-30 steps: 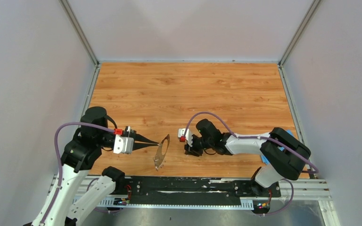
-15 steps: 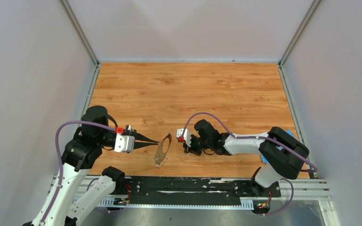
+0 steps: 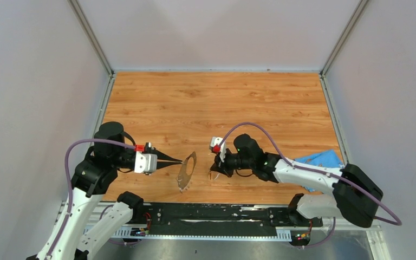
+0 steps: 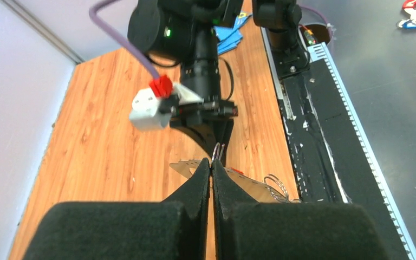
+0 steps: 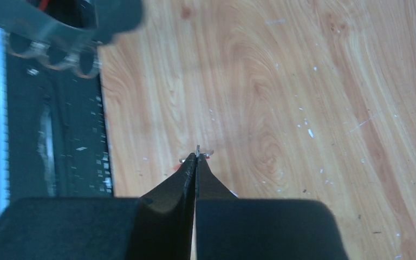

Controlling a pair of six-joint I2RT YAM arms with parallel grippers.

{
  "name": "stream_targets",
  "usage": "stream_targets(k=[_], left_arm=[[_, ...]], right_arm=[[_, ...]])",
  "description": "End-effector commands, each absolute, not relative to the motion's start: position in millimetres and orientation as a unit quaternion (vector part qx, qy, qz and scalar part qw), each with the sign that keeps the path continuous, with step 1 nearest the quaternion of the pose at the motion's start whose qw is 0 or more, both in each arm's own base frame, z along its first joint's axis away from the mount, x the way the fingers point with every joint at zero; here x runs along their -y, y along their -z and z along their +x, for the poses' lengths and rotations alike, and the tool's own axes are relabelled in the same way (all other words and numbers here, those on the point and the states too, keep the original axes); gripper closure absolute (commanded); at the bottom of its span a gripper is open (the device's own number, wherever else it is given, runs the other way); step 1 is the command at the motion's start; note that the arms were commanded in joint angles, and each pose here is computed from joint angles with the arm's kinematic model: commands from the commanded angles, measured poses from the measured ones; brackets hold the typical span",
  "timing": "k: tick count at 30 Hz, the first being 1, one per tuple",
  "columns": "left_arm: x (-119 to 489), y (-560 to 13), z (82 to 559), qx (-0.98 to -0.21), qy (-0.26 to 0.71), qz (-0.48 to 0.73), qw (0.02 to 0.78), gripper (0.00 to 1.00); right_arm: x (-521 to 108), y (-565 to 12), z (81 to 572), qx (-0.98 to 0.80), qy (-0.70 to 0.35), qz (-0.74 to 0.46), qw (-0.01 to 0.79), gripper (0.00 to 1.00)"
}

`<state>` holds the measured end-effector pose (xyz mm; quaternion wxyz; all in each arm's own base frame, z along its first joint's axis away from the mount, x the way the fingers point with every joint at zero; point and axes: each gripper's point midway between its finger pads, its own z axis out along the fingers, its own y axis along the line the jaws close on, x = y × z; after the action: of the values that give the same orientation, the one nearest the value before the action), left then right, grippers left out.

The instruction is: Put the keys on the keyring

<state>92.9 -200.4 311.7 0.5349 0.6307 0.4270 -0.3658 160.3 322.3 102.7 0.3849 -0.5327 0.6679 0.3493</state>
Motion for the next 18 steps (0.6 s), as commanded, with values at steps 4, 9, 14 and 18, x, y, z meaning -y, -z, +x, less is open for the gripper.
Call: stream_targets(k=[4, 9, 14, 18], left_arm=[[197, -294, 107, -0.449, 0.332, 0.631, 0.539, 1.0], [196, -288, 115, -0.448, 0.307, 0.639, 0.545, 1.0], [194, -282, 119, -0.45, 0.293, 0.643, 0.547, 1.0], [192, -279, 119, -0.439, 0.278, 0.65, 0.554, 1.0]], right_arm=[[-320, -147, 119, -0.706, -0.416, -0.465, 0.335, 0.99], [-329, -187, 107, -0.699, -0.433, -0.469, 0.323, 0.99], [-342, -244, 109, -0.67, -0.454, -0.465, 0.358, 1.0], [-352, -275, 112, -0.663, -0.47, -0.454, 0.365, 0.99]])
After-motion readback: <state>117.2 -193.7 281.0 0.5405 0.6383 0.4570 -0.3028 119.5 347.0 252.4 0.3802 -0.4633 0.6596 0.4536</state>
